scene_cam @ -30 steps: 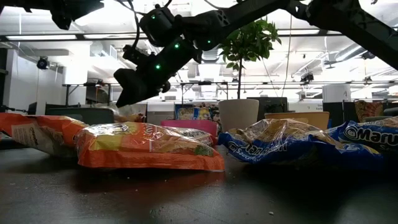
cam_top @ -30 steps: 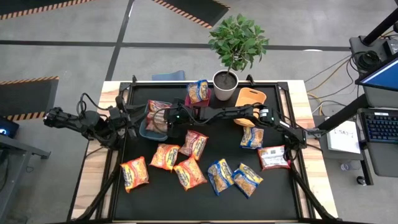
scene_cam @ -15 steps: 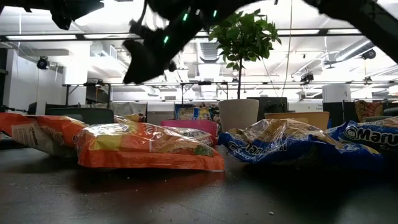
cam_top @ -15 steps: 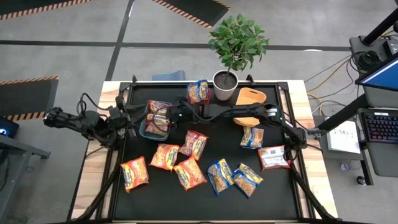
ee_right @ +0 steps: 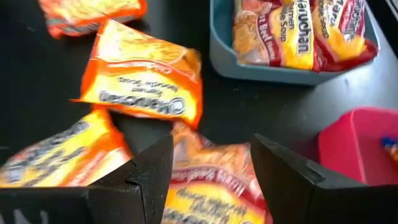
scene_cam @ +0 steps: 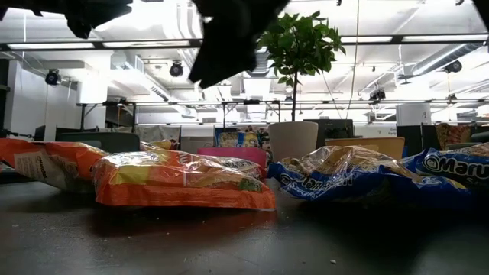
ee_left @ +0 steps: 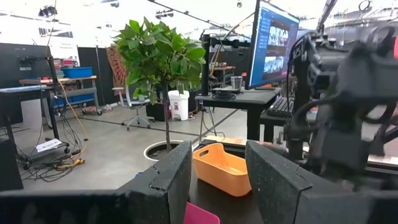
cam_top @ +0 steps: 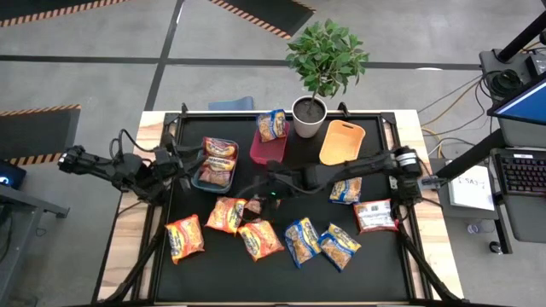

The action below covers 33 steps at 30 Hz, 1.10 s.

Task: Sort Maruchan noodles
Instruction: Put the left blue noodle pack into the red bin

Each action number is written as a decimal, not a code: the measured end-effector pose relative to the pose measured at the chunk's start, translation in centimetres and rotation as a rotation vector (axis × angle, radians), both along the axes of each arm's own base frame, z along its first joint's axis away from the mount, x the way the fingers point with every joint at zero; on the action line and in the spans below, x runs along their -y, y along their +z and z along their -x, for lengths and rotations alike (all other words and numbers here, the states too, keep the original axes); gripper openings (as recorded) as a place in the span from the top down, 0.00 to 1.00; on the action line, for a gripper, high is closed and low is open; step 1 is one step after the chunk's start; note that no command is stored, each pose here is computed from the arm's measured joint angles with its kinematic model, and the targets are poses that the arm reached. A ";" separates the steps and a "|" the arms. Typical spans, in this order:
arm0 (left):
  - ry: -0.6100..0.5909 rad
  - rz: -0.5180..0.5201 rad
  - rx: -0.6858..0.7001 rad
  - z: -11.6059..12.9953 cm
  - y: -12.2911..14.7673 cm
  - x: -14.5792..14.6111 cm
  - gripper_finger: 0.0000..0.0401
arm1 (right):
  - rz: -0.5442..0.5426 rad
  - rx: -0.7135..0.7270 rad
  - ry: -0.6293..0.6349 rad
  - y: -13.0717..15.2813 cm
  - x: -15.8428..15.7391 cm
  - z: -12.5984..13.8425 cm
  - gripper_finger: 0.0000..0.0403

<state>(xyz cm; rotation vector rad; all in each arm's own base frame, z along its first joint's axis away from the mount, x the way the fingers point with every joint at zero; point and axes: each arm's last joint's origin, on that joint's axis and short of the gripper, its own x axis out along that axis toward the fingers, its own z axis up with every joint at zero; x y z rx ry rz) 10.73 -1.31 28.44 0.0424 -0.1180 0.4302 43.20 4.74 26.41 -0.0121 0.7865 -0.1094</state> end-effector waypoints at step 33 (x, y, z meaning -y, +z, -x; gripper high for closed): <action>-0.003 -0.005 -0.228 -7.2 0.2 2.2 0.66 | -0.392 -0.085 0.196 -10.1 -5.4 13.5 0.90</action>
